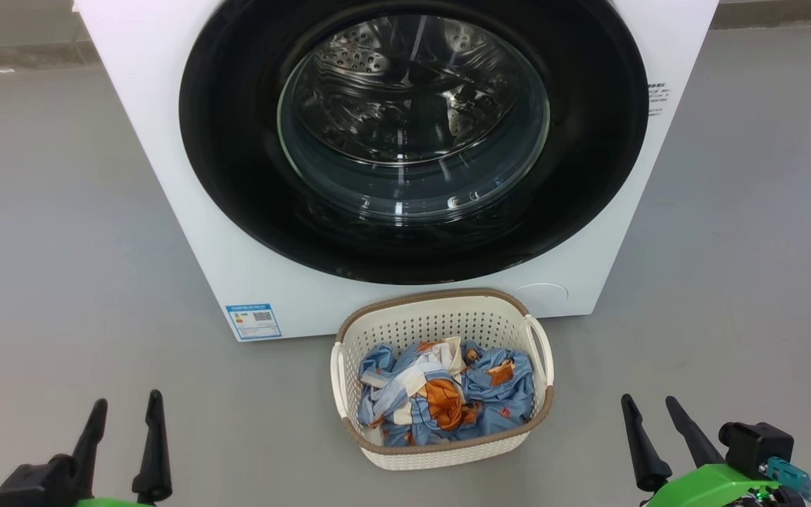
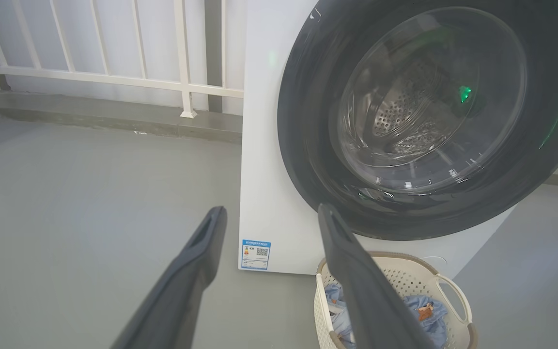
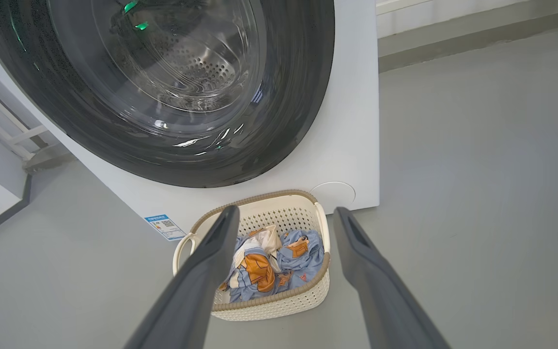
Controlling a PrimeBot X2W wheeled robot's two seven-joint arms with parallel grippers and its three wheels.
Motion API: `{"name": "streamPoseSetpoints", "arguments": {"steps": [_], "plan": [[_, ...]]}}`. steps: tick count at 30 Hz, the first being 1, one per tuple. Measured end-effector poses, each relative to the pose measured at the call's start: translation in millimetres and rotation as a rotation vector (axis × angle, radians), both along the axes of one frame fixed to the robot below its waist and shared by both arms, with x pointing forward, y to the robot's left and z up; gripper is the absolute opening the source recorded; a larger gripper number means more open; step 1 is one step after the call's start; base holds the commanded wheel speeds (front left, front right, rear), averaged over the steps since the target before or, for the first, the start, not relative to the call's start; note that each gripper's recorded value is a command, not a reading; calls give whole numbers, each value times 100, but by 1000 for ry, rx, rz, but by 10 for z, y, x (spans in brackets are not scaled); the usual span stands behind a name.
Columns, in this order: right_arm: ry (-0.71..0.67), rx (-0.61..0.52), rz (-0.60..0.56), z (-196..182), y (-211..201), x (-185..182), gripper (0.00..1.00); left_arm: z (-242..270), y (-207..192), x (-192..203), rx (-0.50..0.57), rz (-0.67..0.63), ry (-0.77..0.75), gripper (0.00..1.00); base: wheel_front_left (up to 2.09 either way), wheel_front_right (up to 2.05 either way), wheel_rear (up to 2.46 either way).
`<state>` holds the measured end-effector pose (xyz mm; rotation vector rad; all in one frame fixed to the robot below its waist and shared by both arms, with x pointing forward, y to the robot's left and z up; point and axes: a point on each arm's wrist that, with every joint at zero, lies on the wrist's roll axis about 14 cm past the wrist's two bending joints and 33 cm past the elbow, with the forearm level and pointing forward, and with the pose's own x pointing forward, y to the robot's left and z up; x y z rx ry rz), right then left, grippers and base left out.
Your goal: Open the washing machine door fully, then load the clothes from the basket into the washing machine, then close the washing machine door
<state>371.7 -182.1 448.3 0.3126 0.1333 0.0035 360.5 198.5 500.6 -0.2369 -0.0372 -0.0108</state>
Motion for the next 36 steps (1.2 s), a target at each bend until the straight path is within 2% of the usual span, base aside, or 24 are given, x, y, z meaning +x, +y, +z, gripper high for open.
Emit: {"name": "streamPoseSetpoints", "arguments": {"steps": [19,36], "plan": [[-36,-223,57,31,12,-6,100,18,85,7,199,-4,-25,100,0,0,0],[-43,-226,20,60,-105,22,100,-116,82,43,205,-16,17,100,1,1,-2]]}}
